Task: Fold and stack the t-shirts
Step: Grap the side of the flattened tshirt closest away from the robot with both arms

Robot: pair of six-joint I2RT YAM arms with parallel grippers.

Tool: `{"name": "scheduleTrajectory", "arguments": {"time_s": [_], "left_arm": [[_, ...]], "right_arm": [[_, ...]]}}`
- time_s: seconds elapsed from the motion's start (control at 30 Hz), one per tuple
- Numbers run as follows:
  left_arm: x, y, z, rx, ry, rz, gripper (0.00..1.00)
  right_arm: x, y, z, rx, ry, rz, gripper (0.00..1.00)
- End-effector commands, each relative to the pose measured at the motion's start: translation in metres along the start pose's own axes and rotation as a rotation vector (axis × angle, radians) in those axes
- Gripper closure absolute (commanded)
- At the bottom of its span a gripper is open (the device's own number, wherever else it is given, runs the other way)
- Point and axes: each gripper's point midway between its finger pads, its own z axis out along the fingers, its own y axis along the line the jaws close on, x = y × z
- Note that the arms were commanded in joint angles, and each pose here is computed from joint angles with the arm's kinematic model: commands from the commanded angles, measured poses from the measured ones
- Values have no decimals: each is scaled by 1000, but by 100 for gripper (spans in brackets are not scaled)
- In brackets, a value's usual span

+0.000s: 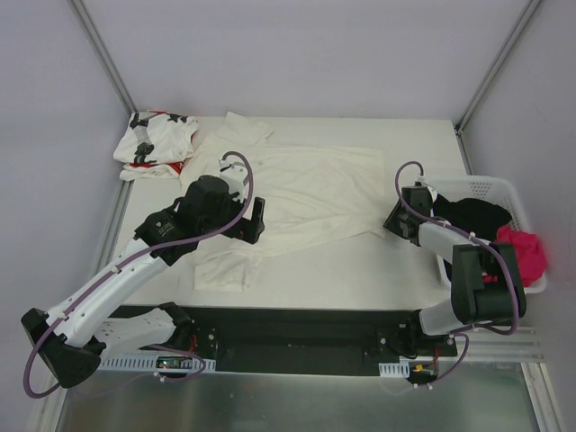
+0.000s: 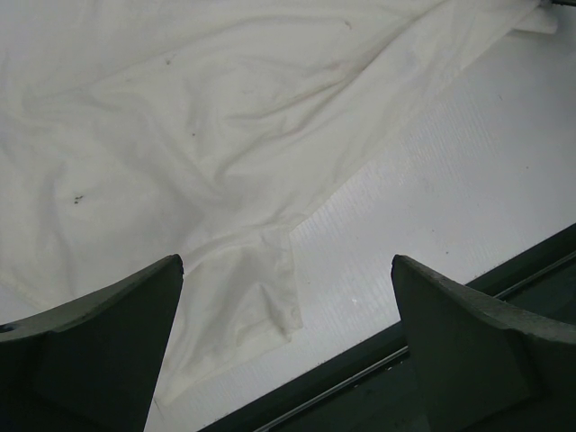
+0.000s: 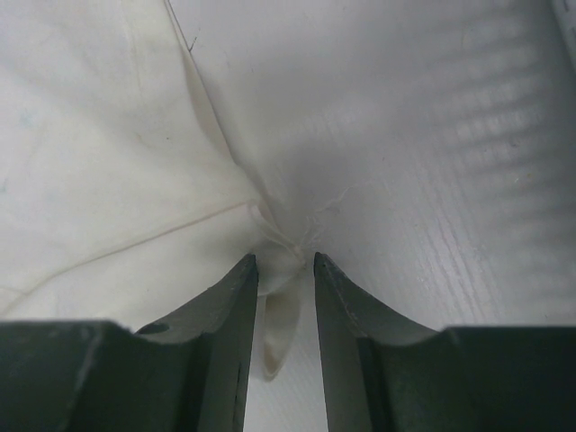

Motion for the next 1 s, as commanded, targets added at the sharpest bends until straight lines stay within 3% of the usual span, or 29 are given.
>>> {"name": "scheduleTrajectory", "arguments": {"time_s": [0.0, 0.97], "left_arm": [[-15, -4, -5, 7, -33, 8, 1], [-17, -6, -2, 15, -37, 16, 1]], "right_arm": [[-17, 5, -3, -19, -55, 24, 66], [-24, 8, 6, 7, -31, 22, 77]]}}
